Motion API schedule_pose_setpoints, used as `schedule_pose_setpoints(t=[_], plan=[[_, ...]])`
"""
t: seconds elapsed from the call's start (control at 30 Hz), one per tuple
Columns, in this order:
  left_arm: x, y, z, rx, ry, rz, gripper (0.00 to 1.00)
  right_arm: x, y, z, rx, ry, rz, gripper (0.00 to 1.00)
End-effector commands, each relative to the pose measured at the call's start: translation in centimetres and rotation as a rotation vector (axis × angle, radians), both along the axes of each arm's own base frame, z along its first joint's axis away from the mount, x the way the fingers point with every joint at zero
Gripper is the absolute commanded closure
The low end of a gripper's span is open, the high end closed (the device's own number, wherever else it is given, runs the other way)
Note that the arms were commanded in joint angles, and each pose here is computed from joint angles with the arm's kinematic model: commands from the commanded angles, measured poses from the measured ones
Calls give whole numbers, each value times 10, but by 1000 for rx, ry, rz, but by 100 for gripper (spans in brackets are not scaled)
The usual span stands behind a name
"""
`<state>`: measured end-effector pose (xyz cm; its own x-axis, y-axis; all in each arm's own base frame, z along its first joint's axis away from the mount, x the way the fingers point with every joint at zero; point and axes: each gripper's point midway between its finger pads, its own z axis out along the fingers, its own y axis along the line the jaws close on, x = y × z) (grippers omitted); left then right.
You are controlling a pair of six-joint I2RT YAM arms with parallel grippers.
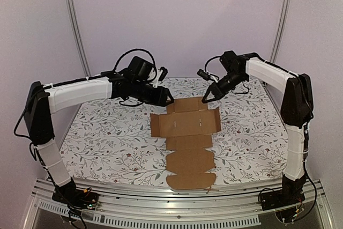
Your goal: Fold the paper box
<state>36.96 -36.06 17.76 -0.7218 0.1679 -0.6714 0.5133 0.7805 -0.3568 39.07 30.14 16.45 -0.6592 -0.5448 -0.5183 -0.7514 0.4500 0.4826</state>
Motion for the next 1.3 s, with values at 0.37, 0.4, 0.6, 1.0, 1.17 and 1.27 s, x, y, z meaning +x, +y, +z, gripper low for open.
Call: schedule_pose_setpoints(t=[0.37,0.4,0.6,1.0,1.17,1.27], plan=[[-17,-5,56,253,-169,-531,30,-55,36,48,95,-44,286,100],[-19,-8,51,250,-153,-554,31,-56,37,49,96,-39,286,100],[-26,-21,36,209,-108,-624,35,-64,37,56,96,-48,299,100],[-33,-32,9,170,3,-668,73,-64,39,59,97,-54,296,100],[-37,-33,-1,157,52,-675,82,-61,39,61,96,-67,281,100],[-40,-33,-3,138,81,-669,90,-58,39,62,87,-81,266,96]])
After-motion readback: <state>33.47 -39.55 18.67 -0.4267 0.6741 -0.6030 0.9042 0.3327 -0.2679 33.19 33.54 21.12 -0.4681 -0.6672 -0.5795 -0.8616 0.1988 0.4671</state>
